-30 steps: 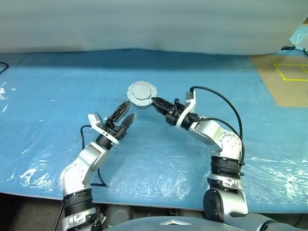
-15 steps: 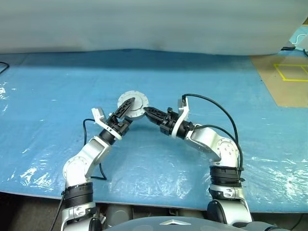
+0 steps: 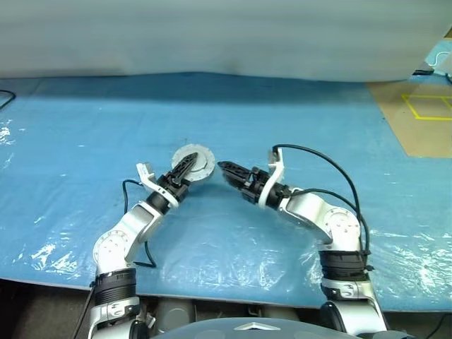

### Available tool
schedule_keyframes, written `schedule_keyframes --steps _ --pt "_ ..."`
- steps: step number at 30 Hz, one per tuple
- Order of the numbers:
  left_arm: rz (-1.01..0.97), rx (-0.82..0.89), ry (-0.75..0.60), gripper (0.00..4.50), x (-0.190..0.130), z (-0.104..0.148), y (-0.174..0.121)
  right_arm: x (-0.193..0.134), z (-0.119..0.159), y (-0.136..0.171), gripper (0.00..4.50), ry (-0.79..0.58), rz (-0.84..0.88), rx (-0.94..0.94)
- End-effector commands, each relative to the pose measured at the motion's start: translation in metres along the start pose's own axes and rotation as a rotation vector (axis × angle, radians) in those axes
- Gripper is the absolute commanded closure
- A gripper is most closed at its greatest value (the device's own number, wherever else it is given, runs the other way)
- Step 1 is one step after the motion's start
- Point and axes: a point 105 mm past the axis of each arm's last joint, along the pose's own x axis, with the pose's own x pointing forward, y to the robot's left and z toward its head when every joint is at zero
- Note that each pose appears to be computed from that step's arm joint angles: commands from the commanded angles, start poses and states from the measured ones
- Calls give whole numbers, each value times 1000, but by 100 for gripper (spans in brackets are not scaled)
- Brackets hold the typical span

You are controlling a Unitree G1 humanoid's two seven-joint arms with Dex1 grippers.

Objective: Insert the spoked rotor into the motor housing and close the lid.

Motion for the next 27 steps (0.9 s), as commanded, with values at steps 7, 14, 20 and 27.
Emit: schedule_keyframes --steps 7,14,20,27 --pt "130 127 -125 216 47 71 8 -30 8 -26 0 -94 -133 -633" --pt "227 216 -217 216 88 113 6 -55 24 -60 0 -222 -341 -1021" --pt "227 245 -193 216 115 100 -6 -64 23 -78 0 -240 -417 -1146" --pt "337 286 -149 216 115 87 15 -56 9 -83 0 -182 -396 -1146"
